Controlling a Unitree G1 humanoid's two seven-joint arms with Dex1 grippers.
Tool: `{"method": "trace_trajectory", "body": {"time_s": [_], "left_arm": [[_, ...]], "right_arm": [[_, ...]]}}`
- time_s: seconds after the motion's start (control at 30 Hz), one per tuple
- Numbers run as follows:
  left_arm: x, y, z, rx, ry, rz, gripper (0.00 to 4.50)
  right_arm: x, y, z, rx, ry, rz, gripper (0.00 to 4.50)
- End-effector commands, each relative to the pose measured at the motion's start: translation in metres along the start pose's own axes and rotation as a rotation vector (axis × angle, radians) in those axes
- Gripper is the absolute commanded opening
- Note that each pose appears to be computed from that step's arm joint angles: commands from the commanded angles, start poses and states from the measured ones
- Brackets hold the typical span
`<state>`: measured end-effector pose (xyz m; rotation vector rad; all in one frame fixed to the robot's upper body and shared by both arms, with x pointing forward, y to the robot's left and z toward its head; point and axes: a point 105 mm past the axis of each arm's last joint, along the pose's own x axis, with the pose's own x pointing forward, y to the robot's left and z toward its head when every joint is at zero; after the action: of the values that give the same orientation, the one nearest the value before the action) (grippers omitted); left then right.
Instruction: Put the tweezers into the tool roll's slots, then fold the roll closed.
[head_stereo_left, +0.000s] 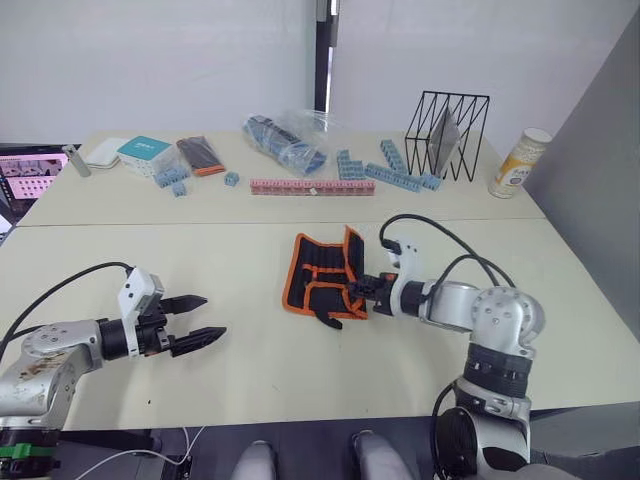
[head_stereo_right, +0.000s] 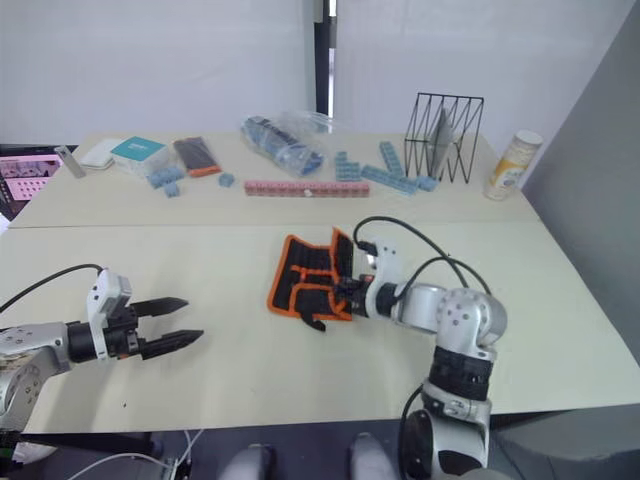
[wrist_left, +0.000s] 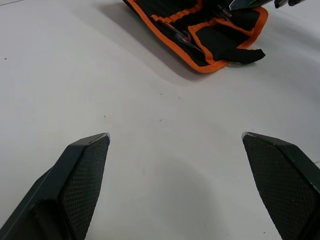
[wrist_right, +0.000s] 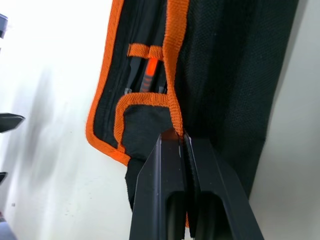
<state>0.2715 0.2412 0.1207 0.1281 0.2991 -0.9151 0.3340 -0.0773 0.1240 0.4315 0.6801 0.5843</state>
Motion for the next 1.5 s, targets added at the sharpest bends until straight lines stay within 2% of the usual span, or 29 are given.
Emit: {"method": "trace_trajectory", "body": {"time_s": [0.03, 0.23, 0.3, 0.47, 0.6, 0.67, 0.7, 0.8, 0.83, 0.93, 1.0, 1.03, 1.23, 1.33, 1.5], "left_arm": [[-0.005, 0.0, 0.01, 0.038, -0.026, 0.018, 4.5], [-0.004, 0.001, 0.011, 0.044, -0.024, 0.018, 4.5], [-0.002, 0.002, 0.011, 0.044, -0.025, 0.021, 4.5], [0.0, 0.006, 0.014, 0.048, -0.026, 0.016, 4.5], [0.003, 0.007, 0.018, 0.047, -0.035, 0.005, 4.5], [0.009, 0.006, 0.021, 0.039, -0.053, -0.009, 4.5], [0.012, 0.005, 0.023, 0.037, -0.061, -0.019, 4.5], [0.019, 0.0, 0.026, 0.037, -0.066, -0.057, 4.5], [0.021, -0.002, 0.026, 0.038, -0.064, -0.067, 4.5], [0.024, -0.002, 0.027, 0.037, -0.063, -0.081, 4.5], [0.026, -0.002, 0.026, 0.036, -0.06, -0.092, 4.5], [0.028, -0.003, 0.026, 0.032, -0.06, -0.099, 4.5], [0.041, -0.006, 0.036, -0.045, -0.1, -0.126, 4.5], [0.045, -0.007, 0.035, -0.087, -0.098, -0.134, 4.5], [0.055, -0.013, 0.032, -0.16, -0.086, -0.17, 4.5]], "right_arm": [[0.006, -0.004, 0.0, 0.049, -0.024, 0.009, 0.02], [0.016, -0.002, -0.002, 0.161, -0.038, 0.108, 0.02], [0.016, 0.003, -0.002, 0.224, -0.058, 0.196, 0.61], [0.012, 0.005, 0.0, 0.278, -0.104, 0.274, 2.32], [0.003, 0.014, 0.001, 0.243, -0.111, 0.353, 3.66], [0.0, 0.01, 0.001, 0.181, -0.121, 0.329, 4.35], [-0.002, 0.008, 0.002, 0.138, -0.134, 0.322, 4.48], [-0.012, 0.011, 0.004, -0.037, -0.163, 0.354, 4.48], [-0.014, 0.009, 0.005, -0.121, -0.182, 0.346, 4.22], [-0.016, 0.003, 0.0, -0.289, -0.166, 0.341, 3.19], [-0.016, 0.0, -0.002, -0.265, -0.153, 0.359, 2.53], [-0.016, -0.001, -0.004, -0.28, -0.143, 0.364, 2.09], [-0.011, 0.0, -0.013, -0.392, -0.127, 0.372, 0.12], [-0.005, -0.006, -0.014, -0.461, -0.14, 0.332, 0.05], [0.009, -0.037, -0.022, -0.625, -0.104, 0.166, 0.05]]}}
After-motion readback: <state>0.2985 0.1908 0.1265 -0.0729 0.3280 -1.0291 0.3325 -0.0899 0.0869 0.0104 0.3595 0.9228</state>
